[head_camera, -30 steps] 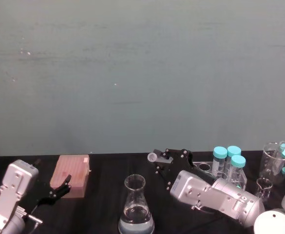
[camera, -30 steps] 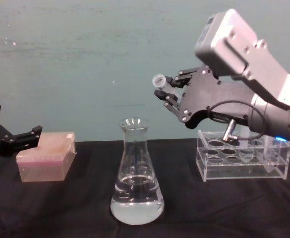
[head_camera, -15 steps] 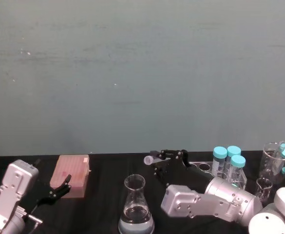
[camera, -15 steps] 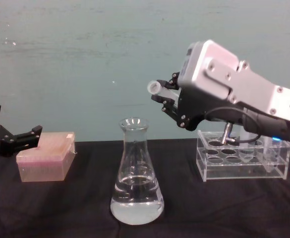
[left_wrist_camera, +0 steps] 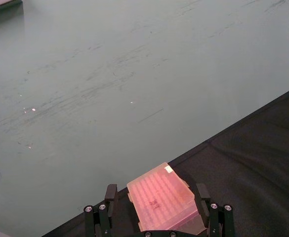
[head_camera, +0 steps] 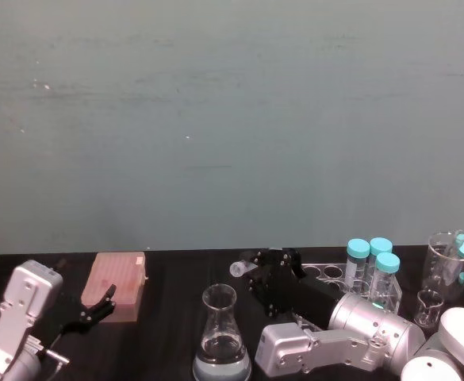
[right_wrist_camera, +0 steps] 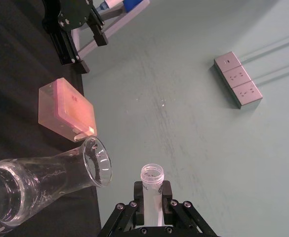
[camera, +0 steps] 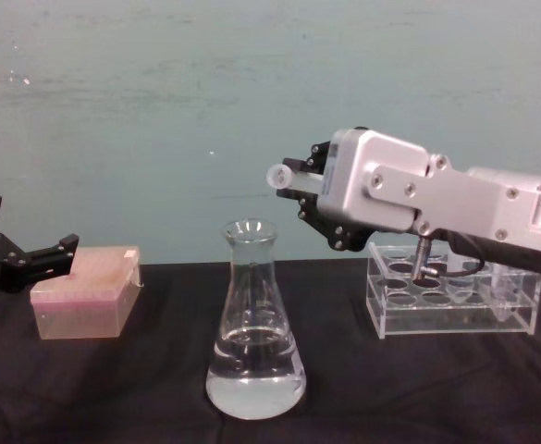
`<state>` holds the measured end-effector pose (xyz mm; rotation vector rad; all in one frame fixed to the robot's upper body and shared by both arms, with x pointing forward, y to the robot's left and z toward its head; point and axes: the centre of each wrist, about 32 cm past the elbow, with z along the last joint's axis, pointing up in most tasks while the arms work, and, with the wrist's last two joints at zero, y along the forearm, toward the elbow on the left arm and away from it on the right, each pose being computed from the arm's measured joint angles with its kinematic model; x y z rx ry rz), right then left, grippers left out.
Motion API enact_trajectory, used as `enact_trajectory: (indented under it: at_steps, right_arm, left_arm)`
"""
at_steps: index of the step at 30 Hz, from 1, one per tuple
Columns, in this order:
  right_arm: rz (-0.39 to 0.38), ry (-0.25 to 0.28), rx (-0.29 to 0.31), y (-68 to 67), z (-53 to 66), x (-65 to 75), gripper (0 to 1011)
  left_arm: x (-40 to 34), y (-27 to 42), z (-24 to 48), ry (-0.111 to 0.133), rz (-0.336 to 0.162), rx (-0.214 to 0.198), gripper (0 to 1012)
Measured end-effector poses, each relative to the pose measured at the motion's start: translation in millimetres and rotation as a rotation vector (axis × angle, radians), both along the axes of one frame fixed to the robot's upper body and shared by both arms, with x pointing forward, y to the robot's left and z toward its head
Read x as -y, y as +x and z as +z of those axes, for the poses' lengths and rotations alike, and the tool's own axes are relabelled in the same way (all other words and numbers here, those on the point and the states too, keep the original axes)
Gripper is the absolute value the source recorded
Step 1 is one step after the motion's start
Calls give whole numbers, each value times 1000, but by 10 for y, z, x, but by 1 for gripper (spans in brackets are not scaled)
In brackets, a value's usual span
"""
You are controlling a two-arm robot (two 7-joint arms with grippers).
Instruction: Pour the liquid from the test tube into the beaker using one hand.
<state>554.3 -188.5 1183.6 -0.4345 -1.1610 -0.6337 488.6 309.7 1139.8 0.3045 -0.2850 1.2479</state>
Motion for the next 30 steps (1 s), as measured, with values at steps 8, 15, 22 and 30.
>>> enact_trajectory:
  at_steps: [8, 15, 22, 30]
  right_arm:
    - [4, -32, 24, -2, 14, -22, 199]
    - [9, -62, 60, 3, 20, -48, 198]
    - [9, -102, 93, 6, 18, -61, 199]
    - [9, -134, 122, 8, 10, -65, 199]
  left_arm:
    - [0, 0, 0, 0, 0, 0, 1000]
    - [0, 0, 0, 0, 0, 0, 1000]
    - [0, 0, 0, 0, 0, 0, 1000]
    - [0, 0, 0, 0, 0, 0, 1000]
